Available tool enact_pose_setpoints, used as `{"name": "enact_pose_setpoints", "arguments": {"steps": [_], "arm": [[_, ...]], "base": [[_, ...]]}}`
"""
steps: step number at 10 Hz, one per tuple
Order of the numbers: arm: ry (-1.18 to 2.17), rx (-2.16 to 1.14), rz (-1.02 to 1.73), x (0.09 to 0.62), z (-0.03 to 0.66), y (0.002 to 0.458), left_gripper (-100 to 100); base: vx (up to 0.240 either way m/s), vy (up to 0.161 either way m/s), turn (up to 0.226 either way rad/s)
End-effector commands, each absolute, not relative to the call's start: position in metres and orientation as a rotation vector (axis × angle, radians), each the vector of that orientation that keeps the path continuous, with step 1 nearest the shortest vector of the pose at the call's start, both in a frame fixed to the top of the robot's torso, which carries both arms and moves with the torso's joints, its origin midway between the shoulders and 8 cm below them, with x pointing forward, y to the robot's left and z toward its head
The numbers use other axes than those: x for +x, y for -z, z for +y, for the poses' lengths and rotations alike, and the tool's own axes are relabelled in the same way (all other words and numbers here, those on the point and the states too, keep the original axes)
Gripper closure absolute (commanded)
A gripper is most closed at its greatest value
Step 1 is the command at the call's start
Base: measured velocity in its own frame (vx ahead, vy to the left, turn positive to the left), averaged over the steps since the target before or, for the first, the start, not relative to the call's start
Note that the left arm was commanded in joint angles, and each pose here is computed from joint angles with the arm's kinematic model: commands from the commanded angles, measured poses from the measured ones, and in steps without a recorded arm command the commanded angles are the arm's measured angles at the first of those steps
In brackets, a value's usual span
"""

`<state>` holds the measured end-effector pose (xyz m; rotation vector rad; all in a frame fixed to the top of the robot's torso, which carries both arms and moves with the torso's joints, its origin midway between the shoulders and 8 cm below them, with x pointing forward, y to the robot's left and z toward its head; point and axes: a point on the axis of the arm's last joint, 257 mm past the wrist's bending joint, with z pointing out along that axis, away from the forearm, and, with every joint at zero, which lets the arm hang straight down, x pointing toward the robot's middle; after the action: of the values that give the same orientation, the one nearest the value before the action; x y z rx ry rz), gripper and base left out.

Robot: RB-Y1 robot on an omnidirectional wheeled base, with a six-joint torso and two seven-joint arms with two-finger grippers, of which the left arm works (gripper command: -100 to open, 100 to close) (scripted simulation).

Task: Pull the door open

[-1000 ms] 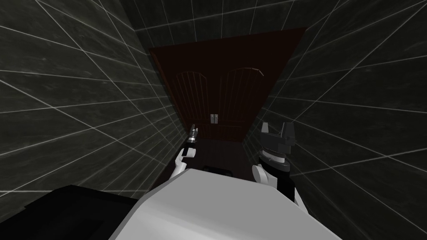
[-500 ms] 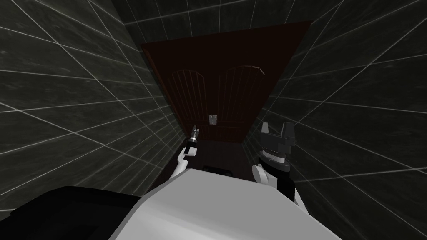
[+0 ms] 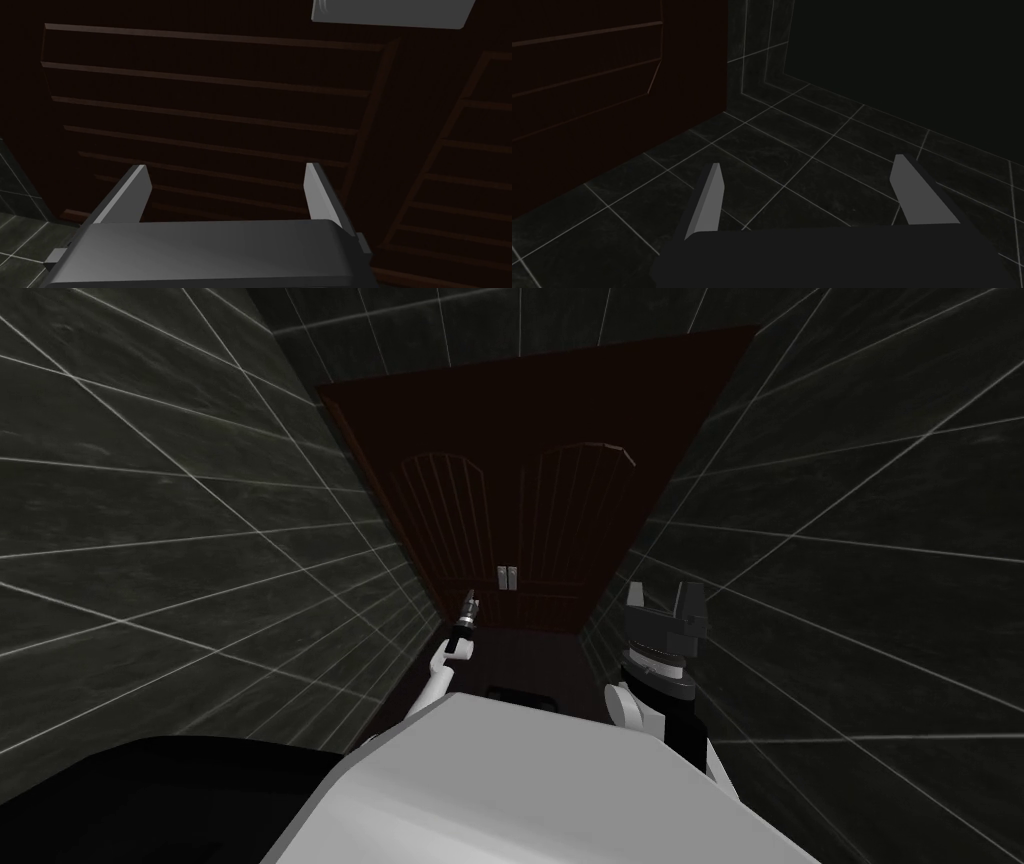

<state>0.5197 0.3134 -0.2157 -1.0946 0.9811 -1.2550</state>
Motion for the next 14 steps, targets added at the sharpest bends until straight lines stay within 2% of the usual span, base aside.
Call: {"name": "enact_pose_setpoints", "arguments": {"steps": [1,14], "arm": [[1.243,-1.113,1.001,0.525,0.314,0.226,-100],[1.166,-1.225,1.129,0.557,0.313,0.286,-100]], "base": [[0.096,-0.03,-0.014],[0.106,-0.023,-0.018]]}}
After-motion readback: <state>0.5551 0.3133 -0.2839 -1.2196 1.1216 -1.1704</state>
